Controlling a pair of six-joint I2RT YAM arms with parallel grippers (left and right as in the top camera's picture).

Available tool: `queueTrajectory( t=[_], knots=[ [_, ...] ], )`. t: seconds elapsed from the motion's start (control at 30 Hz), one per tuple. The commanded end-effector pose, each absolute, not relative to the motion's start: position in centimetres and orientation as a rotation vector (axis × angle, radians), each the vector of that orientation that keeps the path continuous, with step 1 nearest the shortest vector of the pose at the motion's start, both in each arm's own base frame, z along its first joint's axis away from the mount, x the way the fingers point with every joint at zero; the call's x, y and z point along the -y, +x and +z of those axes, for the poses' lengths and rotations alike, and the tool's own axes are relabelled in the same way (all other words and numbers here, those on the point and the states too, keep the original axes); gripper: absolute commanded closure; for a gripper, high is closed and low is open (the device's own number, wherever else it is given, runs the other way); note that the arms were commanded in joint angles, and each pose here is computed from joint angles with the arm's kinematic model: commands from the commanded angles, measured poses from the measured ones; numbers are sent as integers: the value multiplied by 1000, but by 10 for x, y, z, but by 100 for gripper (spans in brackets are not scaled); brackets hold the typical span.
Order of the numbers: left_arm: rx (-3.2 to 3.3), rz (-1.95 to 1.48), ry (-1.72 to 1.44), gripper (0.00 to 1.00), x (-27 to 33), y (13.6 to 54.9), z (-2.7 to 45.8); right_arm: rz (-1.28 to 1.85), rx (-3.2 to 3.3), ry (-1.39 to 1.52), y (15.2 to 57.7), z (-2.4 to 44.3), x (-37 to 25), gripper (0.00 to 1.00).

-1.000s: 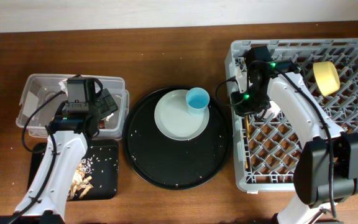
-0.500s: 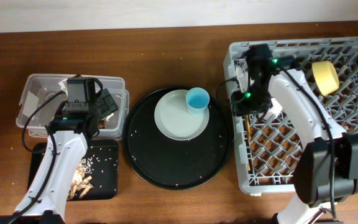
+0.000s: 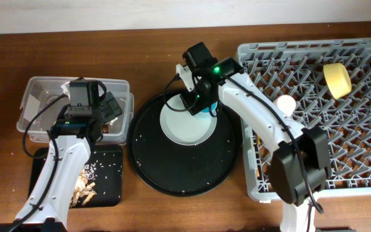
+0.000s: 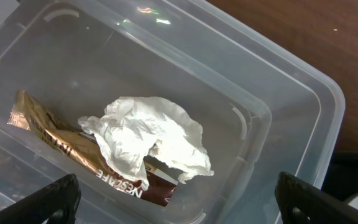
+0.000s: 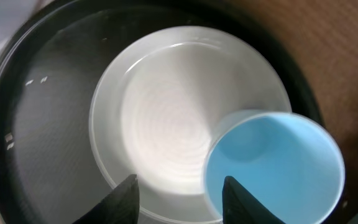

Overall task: Sort waste into correct bins and load items into the dishwasher rack
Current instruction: 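Move the right gripper to the blue cup and grasp it, then carry the blue cup to the rack and set it upside down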

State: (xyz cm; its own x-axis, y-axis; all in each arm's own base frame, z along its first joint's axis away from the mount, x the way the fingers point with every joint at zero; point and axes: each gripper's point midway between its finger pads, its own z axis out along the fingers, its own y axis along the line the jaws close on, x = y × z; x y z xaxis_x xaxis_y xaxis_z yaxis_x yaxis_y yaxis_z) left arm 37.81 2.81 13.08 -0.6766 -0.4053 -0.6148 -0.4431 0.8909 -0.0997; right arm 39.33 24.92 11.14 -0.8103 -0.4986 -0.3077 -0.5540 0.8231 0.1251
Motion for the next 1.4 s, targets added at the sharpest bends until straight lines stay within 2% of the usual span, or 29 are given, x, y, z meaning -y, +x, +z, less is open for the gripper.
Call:
queueTrajectory(
  t=[0.0,0.1,0.27,0.3,0.47,0.6,0.67,0.7,0.83,0.9,1.0,1.1,1.2,1.37],
  knots=[
    [-2389,95,-596,1,-32,379,134,149,-2762,-805,401,95,-236,58],
    [-2389,95,-596,1,-32,379,133,150,-2766,-806,400,93,-236,66],
    [-2389,95,-596,1,-32,379,133,152,-2779,-811,394,68,-233,67],
    [-2389,95,-596,1,-32,379,134,152,-2776,-810,395,66,-234,71],
    [-2389,95,-596,1,-32,379,134,161,-2748,-803,401,69,-237,72],
    [-2389,95,-596,1,-32,379,134,161,-2748,-803,401,69,-237,82],
    [-2389,95,-596,1,-32,379,134,162,-2744,-802,402,70,-238,88],
    [-2389,95,-596,0,-32,379,134,164,-2738,-800,403,73,-238,96],
    [-2389,95,-596,1,-32,379,134,163,-2741,-800,402,79,-238,96],
    [-2389,95,-596,1,-32,379,134,212,-2724,-803,398,98,-241,96],
    [-2389,95,-596,1,-32,379,134,559,-2513,-783,396,200,-262,96],
    [-2389,95,-596,1,-32,379,133,898,-2353,-714,385,278,-226,96],
    [-2389,95,-596,1,-32,379,134,1248,-2259,-580,379,306,-165,96],
    [-2389,94,-594,0,-31,379,134,1295,-2099,-307,379,324,-38,96]
  ],
)
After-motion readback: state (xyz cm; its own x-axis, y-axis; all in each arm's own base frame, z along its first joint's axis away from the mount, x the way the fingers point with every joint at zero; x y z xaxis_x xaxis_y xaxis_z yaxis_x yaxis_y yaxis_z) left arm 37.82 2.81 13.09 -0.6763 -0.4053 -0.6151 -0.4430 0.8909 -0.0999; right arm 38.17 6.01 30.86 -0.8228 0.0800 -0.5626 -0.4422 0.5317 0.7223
